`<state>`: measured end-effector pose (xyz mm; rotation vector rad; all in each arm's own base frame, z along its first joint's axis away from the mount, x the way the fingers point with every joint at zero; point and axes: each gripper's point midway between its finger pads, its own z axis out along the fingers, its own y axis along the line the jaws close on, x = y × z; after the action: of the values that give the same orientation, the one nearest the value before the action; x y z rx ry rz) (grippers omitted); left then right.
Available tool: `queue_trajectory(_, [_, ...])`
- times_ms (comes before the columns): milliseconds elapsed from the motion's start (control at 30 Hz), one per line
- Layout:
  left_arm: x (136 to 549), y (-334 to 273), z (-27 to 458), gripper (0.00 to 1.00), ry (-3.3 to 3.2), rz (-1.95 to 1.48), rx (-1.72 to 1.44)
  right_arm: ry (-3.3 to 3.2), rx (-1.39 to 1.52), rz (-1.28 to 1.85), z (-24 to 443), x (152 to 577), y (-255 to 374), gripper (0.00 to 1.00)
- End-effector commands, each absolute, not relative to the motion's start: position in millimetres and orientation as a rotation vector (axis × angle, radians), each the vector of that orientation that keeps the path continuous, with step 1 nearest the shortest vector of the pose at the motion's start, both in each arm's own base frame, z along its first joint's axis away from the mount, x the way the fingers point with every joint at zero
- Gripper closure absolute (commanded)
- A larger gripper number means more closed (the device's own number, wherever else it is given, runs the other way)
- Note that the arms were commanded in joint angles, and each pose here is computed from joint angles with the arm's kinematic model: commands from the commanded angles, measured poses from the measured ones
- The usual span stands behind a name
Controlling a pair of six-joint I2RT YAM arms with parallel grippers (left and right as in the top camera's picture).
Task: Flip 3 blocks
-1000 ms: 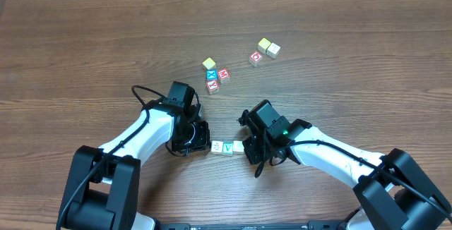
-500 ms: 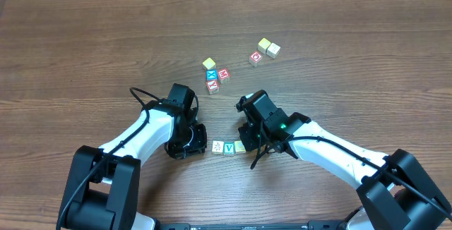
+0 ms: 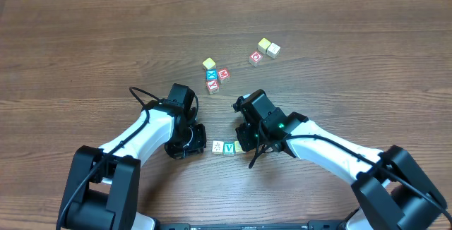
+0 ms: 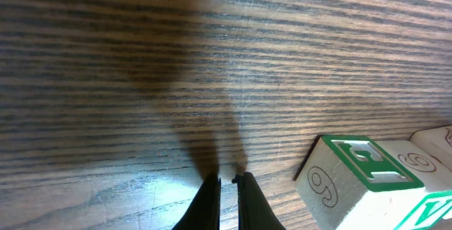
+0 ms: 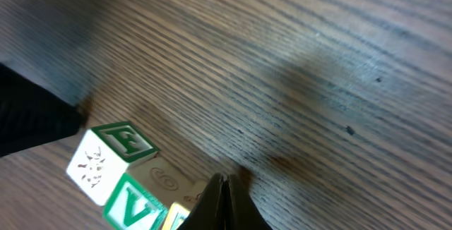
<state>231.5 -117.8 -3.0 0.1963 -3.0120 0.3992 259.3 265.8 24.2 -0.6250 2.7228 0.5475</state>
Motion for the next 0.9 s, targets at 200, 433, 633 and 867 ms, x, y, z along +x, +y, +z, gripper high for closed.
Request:
queue_trajectory(200, [226.7,-113.9,-6.9,0.96,-3.000,0.356,0.209,2.724,-0.627,0.562,21.1,263.3,273.2,0.96])
queue_trajectory(433, [226.6,-113.9,-6.9,0.96,-3.000,0.356,0.209,2.727,-0.634,0.581,21.5,261.4,274.9,0.96])
queue_trajectory(633, [226.7,-113.9,-6.9,0.96,-3.000,0.356,0.209,2.720,-0.634,0.585,22.3,262.5,275.9,0.96])
queue_trajectory(867, [226.7,-114.0,-6.9,0.94,-3.001,0.356,0.209,2.718,-0.635,0.590,22.6,262.5,276.7,0.96])
